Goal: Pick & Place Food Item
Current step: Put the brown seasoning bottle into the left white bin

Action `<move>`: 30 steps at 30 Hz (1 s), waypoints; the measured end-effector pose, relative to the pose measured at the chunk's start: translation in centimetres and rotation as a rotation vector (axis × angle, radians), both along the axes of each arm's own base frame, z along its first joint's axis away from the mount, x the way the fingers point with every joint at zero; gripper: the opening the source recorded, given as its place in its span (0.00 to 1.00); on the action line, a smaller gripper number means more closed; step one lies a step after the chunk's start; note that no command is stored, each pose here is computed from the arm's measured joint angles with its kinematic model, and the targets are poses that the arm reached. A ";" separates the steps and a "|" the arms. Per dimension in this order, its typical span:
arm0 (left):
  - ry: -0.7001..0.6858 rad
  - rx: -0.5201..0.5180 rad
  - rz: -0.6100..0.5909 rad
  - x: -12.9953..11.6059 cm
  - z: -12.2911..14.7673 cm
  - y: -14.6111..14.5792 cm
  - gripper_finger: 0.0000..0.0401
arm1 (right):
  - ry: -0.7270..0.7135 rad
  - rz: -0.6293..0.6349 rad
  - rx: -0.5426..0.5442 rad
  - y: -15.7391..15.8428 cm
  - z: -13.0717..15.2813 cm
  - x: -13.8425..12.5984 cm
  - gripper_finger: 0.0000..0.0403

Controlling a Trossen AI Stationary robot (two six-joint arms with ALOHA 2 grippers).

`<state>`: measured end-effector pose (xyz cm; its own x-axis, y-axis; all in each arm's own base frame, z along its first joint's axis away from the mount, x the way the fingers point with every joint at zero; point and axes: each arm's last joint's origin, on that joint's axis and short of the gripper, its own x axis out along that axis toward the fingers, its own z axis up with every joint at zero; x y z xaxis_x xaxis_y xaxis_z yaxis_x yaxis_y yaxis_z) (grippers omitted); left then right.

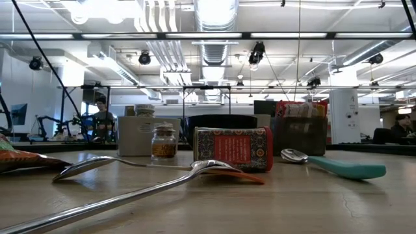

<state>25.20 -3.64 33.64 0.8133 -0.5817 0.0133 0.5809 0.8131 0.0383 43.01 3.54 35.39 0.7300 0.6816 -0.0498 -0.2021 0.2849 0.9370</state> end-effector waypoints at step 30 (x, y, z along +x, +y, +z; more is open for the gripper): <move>0.211 -0.227 0.091 -3.0 1.1 1.6 0.41 | -0.035 -0.043 -0.024 -0.2 0.6 -0.3 0.77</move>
